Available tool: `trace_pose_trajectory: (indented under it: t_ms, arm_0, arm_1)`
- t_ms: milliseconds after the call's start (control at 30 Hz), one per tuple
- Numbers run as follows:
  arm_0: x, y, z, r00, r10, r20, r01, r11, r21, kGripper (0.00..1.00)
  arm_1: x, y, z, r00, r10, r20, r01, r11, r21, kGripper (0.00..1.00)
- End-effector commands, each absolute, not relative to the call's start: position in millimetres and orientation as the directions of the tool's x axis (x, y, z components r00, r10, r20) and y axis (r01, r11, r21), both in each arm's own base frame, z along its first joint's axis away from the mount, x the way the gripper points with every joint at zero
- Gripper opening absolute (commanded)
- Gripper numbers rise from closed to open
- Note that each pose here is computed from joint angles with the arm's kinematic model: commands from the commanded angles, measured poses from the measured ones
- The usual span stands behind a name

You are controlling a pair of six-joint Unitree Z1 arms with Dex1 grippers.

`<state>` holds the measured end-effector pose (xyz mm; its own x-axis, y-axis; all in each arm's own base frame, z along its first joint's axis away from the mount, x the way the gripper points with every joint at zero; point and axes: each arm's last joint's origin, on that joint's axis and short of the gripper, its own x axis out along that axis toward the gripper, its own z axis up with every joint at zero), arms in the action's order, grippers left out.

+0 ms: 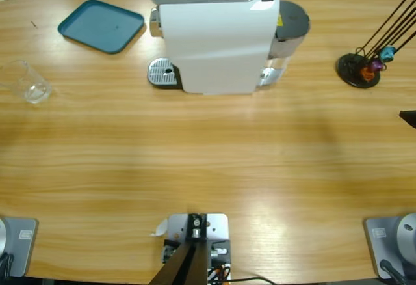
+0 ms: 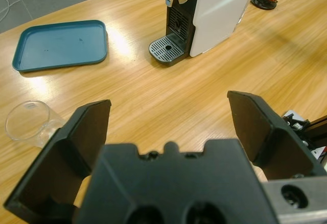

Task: Pour coffee

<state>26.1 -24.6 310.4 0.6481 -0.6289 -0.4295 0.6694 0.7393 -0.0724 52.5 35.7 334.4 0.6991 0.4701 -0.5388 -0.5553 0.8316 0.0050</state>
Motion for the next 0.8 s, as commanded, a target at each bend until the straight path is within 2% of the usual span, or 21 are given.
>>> trace_pose_trajectory:
  t_ms: [33, 233, 433, 633, 800]
  arm_0:
    - [29, -27, 301, 0.652, -0.602, -0.460, 0.650, 0.757, -0.069, 1.000]
    - [29, -27, 301, 0.653, -0.602, -0.460, 0.649, 0.757, -0.070, 1.000]
    - [36, -29, 310, 0.686, -0.549, -0.478, 0.579, 0.809, -0.099, 1.000]
    - [64, -56, 330, 0.670, -0.528, -0.521, 0.531, 0.832, -0.160, 1.000]
    - [101, -86, 351, 0.667, -0.553, -0.499, 0.471, 0.832, -0.293, 1.000]
  arm_1:
    - [50, 34, 325, 0.690, 0.471, -0.550, -0.561, 0.828, 0.006, 1.000]
    - [50, 35, 325, 0.689, 0.471, -0.550, -0.561, 0.828, 0.006, 1.000]
    - [50, 34, 325, 0.690, 0.472, -0.549, -0.561, 0.828, 0.006, 1.000]
    - [50, 35, 325, 0.689, 0.472, -0.550, -0.563, 0.827, 0.005, 1.000]
    - [51, 36, 325, 0.686, 0.471, -0.555, -0.563, 0.827, 0.006, 1.000]
